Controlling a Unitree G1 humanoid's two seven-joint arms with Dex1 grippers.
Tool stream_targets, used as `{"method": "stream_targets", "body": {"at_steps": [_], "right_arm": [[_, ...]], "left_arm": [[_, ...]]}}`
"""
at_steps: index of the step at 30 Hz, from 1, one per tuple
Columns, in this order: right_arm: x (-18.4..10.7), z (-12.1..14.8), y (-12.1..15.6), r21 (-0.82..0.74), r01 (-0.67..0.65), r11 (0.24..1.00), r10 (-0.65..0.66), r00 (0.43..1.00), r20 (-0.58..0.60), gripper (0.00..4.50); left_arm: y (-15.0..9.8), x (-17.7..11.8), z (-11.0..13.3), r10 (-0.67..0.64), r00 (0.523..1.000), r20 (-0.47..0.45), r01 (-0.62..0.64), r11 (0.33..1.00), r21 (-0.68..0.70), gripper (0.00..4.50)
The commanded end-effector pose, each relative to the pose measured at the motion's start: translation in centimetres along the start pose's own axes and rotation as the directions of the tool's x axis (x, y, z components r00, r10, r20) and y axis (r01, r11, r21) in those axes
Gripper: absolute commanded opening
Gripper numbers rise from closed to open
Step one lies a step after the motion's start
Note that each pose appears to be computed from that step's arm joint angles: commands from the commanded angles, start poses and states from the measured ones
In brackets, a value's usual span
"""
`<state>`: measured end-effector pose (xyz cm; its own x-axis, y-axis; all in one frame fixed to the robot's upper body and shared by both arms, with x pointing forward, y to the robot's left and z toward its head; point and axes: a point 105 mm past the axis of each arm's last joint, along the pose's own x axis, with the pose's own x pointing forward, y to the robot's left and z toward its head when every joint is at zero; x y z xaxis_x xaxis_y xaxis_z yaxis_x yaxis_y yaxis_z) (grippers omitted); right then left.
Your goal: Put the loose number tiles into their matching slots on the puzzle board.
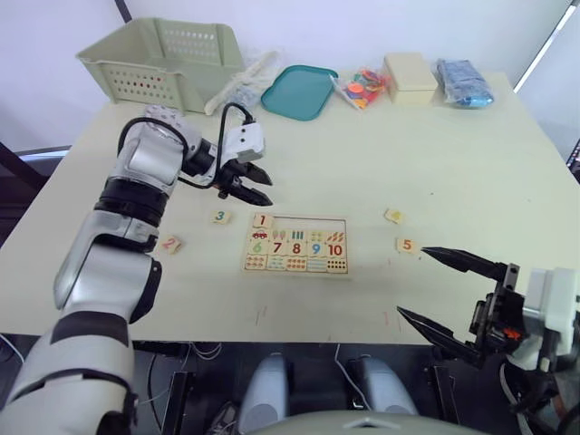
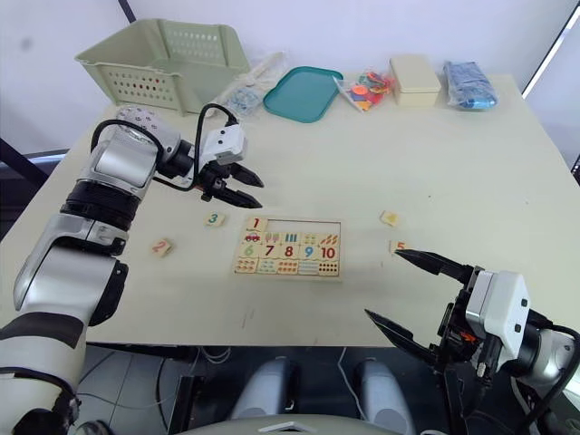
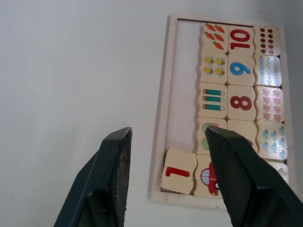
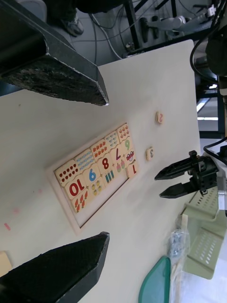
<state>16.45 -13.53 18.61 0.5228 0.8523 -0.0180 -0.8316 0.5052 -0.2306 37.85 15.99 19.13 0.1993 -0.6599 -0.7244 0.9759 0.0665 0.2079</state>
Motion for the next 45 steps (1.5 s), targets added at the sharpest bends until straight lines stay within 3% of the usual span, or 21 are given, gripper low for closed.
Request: {"method": "stream_targets", "body": {"at_steps": [1,5,9,10,11,45], "right_arm": [[0.1,0.6,0.1,-0.021,-0.015,1.000,0.016,1.000,0.024,4.50],[0.2,0.6,0.0,-0.025,-0.017,1.000,0.018,1.000,0.025,4.50],[0.2,0.6,0.0,-0.025,-0.015,1.000,0.016,1.000,0.025,4.50],[0.2,0.6,0.0,-0.024,-0.015,1.000,0.015,1.000,0.024,4.50],[0.2,0.6,0.0,-0.023,-0.014,1.000,0.015,1.000,0.024,4.50],[0.1,0.4,0.2,-0.014,0.007,1.000,-0.007,1.000,0.024,4.50]], "left_arm": [[0.3,-0.2,-0.3,0.017,0.999,0.045,-0.019,0.999,0.046,2.63],[0.5,0.7,-1.4,0.035,0.997,0.064,-0.037,0.999,0.036,2.63],[0.5,1.1,-2.5,0.045,0.998,0.038,-0.046,0.998,0.039,0.92],[0.5,1.2,-2.8,0.048,0.998,0.028,-0.050,0.998,0.042,0.28],[0.5,1.3,-3.1,0.052,0.999,0.015,-0.053,0.998,0.047,0.03],[0.5,2.3,-4.6,0.054,0.995,-0.079,-0.050,0.997,0.057,0.03]]}}
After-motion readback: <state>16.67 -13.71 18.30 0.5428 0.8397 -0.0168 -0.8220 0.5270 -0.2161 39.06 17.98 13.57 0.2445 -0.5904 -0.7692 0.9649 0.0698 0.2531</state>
